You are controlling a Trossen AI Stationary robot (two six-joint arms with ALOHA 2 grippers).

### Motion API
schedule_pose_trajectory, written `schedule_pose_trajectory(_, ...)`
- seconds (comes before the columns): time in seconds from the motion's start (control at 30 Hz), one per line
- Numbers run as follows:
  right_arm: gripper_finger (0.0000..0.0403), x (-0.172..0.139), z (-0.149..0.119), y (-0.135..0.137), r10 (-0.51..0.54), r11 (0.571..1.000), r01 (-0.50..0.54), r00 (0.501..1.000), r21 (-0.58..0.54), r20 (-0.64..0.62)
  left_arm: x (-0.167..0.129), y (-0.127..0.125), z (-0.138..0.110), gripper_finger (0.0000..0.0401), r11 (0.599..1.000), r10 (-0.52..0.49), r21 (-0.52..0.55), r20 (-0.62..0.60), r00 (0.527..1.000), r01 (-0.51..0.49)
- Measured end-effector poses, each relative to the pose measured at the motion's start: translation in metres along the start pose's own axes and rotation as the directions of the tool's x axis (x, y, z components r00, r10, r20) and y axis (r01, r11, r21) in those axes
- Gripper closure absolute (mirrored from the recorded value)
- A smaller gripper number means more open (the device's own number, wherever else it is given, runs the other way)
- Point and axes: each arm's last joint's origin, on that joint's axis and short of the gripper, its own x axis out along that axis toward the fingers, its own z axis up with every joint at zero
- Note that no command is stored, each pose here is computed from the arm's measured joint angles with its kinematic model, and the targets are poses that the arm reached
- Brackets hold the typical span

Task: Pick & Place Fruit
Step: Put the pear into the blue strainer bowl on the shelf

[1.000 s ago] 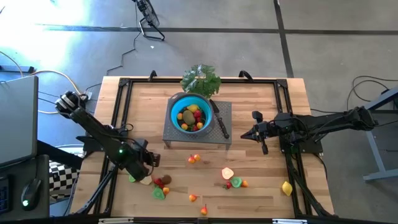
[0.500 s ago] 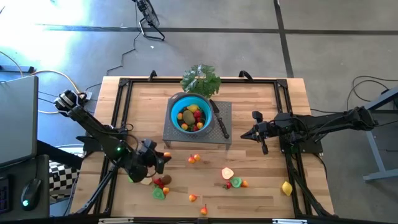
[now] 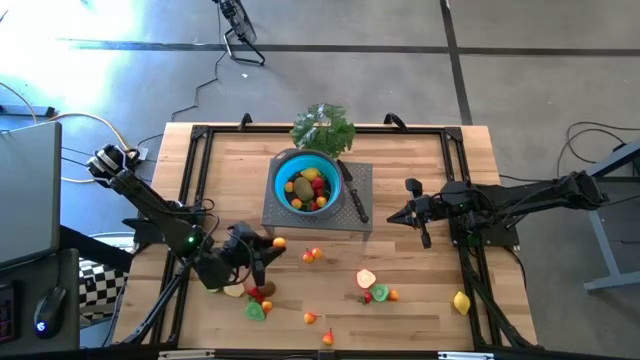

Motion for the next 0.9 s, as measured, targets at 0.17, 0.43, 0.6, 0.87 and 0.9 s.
schedule_pose_trajectory(0.17, 0.0400, 0.000, 0.000, 0.000, 0.000, 1.000, 0.000, 1.000, 0.000, 0.000, 0.000, -0.005, 0.006, 0.0274, 1.000, 0.000, 0.007, 0.077, 0.997, 0.000)
schedule_pose_trajectory(0.43, 0.0400, 0.000, 0.000, 0.000, 0.000, 1.000, 0.000, 1.000, 0.000, 0.000, 0.005, -0.006, 0.018, 0.0274, 0.993, 0.072, 0.074, 0.218, 0.973, -0.090)
schedule_pose_trajectory(0.6, 0.0400, 0.000, 0.000, 0.000, 0.000, 1.000, 0.000, 1.000, 0.000, 0.000, 0.022, -0.001, 0.030, 0.0274, 0.992, 0.066, 0.087, 0.213, 0.975, -0.087)
schedule_pose_trajectory(0.87, 0.0400, 0.000, 0.000, 0.000, 0.000, 1.000, 0.000, 1.000, 0.000, 0.000, 0.045, -0.002, 0.065, 0.0274, 0.991, 0.007, 0.129, 0.177, 0.984, -0.030)
schedule_pose_trajectory(0.9, 0.0400, 0.000, 0.000, 0.000, 0.000, 1.000, 0.000, 1.000, -0.001, 0.000, 0.047, -0.004, 0.071, 0.0274, 0.989, -0.014, 0.151, 0.171, 0.985, -0.012)
